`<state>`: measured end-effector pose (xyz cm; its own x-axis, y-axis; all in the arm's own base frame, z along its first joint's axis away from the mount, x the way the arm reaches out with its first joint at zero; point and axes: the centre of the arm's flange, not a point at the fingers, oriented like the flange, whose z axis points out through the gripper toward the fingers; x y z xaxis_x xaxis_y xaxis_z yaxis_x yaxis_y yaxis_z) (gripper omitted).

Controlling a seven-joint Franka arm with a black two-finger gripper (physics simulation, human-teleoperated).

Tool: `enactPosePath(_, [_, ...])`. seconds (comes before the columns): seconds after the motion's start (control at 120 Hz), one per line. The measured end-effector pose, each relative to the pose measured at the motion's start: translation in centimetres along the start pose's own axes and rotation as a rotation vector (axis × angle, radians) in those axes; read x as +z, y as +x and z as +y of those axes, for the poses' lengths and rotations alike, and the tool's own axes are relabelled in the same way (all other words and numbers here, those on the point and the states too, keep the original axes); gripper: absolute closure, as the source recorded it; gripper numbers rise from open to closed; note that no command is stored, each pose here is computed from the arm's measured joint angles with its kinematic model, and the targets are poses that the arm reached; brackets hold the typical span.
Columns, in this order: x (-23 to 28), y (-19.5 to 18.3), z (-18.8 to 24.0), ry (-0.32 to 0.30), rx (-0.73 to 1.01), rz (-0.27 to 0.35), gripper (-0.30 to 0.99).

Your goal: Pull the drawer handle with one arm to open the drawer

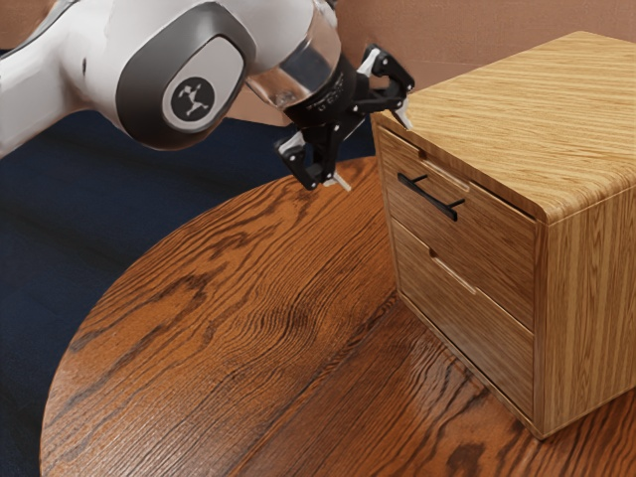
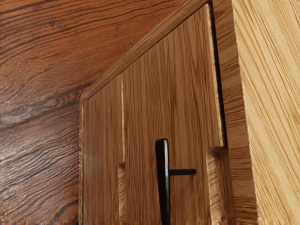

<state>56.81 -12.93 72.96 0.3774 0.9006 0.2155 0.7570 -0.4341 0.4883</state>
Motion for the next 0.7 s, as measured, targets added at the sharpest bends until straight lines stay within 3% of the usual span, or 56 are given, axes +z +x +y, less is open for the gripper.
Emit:
enactPosePath(0.208, [1.7, -1.5, -1.4, 0.017, 0.097, -0.034, 0.0])
enactPosePath(0.7, [4.8, -1.6, -1.5, 0.036, 0.211, -0.046, 0.0])
